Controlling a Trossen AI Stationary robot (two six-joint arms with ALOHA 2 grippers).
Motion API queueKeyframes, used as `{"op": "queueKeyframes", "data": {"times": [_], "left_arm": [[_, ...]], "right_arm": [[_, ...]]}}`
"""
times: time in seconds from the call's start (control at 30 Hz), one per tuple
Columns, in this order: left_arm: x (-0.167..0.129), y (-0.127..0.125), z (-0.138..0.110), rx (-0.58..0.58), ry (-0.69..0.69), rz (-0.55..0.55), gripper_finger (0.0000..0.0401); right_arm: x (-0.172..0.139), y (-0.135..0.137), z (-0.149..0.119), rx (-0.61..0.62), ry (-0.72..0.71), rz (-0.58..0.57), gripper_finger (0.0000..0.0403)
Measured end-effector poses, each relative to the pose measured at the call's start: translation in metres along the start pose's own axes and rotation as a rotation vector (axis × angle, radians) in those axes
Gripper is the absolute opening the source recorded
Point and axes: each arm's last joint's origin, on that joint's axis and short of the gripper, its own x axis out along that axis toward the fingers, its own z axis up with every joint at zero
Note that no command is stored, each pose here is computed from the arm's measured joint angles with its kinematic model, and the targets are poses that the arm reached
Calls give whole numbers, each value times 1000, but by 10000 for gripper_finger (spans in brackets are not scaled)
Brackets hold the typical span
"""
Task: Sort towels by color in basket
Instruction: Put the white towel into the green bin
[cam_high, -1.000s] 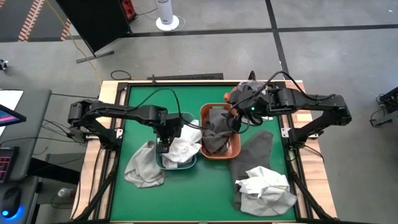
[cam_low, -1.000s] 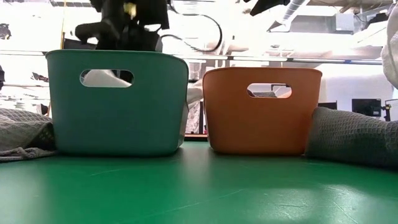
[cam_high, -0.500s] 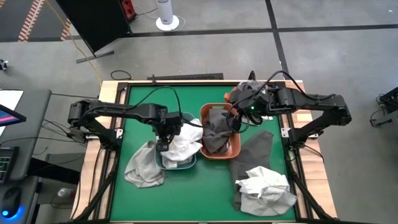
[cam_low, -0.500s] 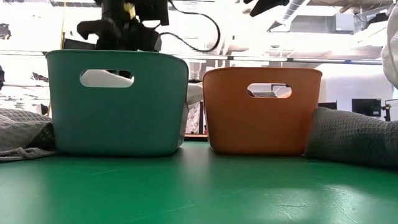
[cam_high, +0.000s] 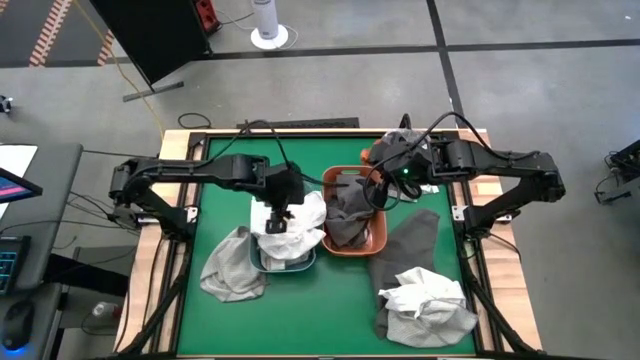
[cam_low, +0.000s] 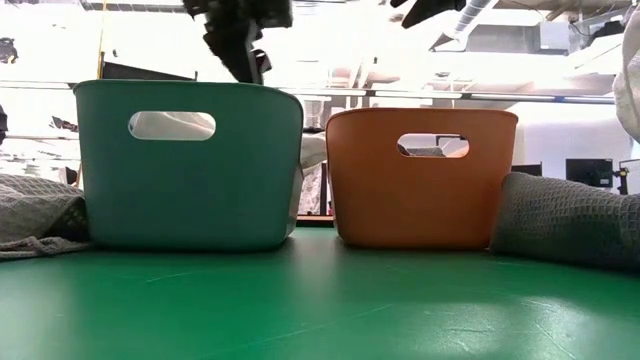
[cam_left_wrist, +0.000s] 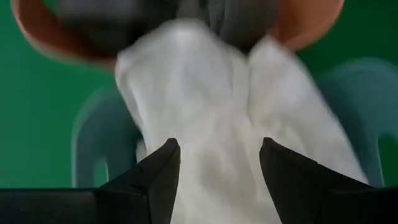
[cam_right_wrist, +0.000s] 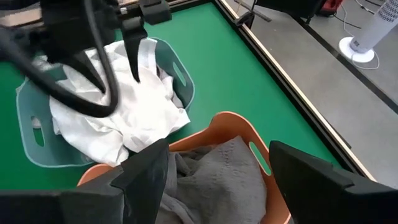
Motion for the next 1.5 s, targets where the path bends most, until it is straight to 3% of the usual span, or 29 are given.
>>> {"op": "queueKeyframes", "data": {"times": [0.13, 0.37, 0.57, 0.83, 0.97, 1.13, 1.5], "left_arm": [[16, 6, 11, -66, -65, 82, 209], [38, 10, 22, 164, -97, 149, 209], [62, 26, 21, 158, -84, 89, 202], [84, 37, 19, 238, -54, 74, 165], [92, 38, 16, 279, -26, 67, 116], [92, 37, 16, 292, -21, 65, 13], [56, 36, 19, 224, -87, 90, 1]], "right_arm": [[0, 1, -1, 25, 3, 2, 306], [-3, 3, -6, 26, 37, 4, 306], [-9, 5, -12, 45, 72, 7, 306], [-26, 2, -18, 84, 89, 12, 306], [-31, 3, -19, 104, 80, 24, 306], [-31, 3, -19, 123, 81, 22, 306], [-31, 2, -19, 106, 84, 15, 306]]}}
